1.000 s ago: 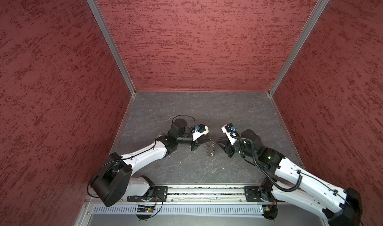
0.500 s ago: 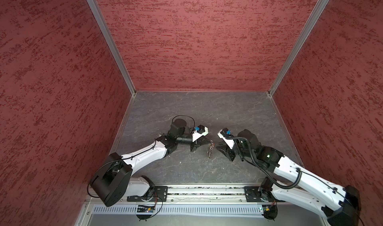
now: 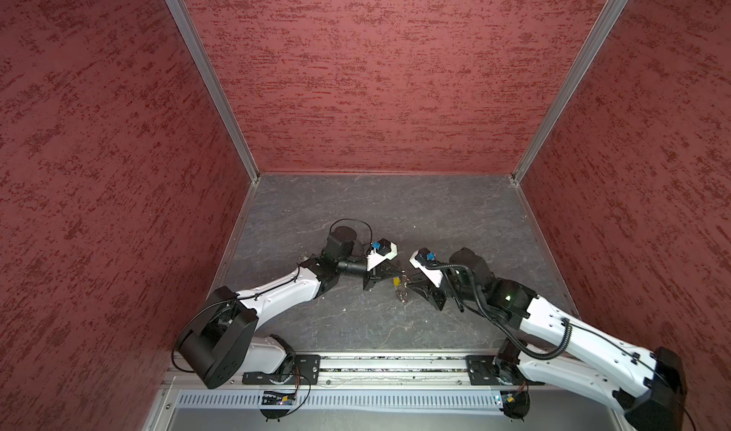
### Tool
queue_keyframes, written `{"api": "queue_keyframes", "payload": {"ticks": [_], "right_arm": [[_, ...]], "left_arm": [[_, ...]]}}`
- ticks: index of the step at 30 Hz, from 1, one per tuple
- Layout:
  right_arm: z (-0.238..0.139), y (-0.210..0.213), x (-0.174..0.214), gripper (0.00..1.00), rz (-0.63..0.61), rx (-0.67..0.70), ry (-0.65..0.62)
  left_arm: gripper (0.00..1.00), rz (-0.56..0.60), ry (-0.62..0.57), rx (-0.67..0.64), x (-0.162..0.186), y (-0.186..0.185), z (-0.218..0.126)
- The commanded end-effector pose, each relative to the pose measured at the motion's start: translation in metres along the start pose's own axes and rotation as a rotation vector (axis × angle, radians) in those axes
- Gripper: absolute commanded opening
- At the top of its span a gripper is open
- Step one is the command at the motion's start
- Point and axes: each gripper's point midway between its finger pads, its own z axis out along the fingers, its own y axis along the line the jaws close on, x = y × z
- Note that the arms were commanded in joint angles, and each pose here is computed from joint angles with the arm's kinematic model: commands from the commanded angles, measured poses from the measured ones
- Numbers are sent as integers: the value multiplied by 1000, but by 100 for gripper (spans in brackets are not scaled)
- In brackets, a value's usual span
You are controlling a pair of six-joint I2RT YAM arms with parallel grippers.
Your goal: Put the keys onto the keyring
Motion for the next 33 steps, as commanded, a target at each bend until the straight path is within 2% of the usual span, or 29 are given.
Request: {"api": "queue_keyframes", "payload": {"ticks": [1,6,12,18,27,33], "right_arm": [[-4,3,-19,29,-48,-2,-42],[-3,1,-20,29,-61,20,-46],[-4,-10,-21,23,-55,91,-21],[-5,-17,-21,24,-71,136,-15],[-7,-13,-17,27,-84,122,13],[-13,2,-18,31,-105,39,0]], "left_arm": [[0,16,-25,17,-8,-1,-1],[0,13,-24,20,-8,-1,-1],[0,15,-27,23,-9,-2,-2],[0,14,-27,28,-9,-3,-2],[0,16,-27,29,-9,-3,-2],[0,14,-26,42,-9,-6,-2]]}}
